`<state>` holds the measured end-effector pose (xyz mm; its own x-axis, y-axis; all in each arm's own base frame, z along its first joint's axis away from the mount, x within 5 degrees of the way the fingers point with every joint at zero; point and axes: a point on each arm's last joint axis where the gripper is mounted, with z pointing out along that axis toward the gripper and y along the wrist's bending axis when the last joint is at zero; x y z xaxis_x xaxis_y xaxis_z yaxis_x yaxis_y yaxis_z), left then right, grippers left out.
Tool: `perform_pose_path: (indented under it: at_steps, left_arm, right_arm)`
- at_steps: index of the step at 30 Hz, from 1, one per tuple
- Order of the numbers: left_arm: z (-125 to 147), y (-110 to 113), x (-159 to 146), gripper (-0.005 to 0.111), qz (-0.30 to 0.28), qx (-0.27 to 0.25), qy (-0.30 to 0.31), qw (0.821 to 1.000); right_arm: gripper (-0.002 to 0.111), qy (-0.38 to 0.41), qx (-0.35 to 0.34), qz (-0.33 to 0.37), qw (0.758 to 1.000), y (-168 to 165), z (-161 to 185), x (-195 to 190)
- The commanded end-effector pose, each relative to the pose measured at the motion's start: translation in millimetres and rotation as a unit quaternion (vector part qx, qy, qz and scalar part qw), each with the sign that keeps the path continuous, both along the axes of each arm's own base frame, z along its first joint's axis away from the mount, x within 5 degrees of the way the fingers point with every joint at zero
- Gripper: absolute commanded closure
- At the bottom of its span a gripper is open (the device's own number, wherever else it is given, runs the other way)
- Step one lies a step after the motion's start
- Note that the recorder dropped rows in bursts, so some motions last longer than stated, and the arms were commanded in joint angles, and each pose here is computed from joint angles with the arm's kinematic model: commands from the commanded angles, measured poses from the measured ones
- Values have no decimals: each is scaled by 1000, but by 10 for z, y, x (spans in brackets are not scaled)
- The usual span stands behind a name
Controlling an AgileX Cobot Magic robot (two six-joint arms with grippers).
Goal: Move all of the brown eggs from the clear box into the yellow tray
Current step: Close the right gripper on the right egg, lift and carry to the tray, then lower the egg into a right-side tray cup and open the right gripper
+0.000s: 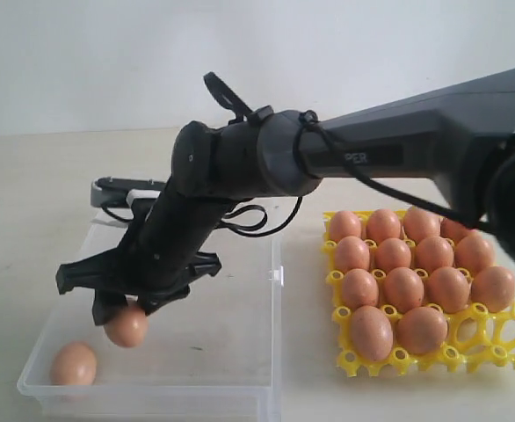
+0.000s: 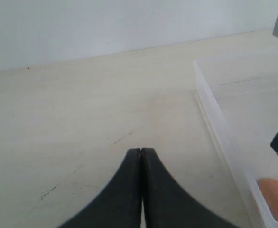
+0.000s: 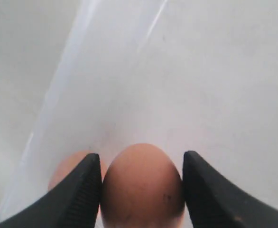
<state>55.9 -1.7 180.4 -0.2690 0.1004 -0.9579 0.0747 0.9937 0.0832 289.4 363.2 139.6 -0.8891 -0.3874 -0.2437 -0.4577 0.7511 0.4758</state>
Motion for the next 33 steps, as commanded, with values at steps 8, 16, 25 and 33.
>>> perform_pose_path:
  at_steps: [8, 16, 25, 33]
  left_arm:
    - [25, -4, 3, 107, -2, -4, -8, 1000]
    - [25, -4, 3, 107, -2, -4, -8, 1000]
    - [25, -4, 3, 107, -2, -4, -8, 1000]
    - [25, -4, 3, 107, -2, -4, -8, 1000]
  right_arm:
    - [108, -200, 66, -51, 976, -424, 624, -117]
    - [108, -285, 91, -63, 952, -812, 979, -373]
    - [108, -356, 97, -60, 928, -1186, 1164, -629]
    - [108, -394, 55, -113, 910, -1839, 1042, -802]
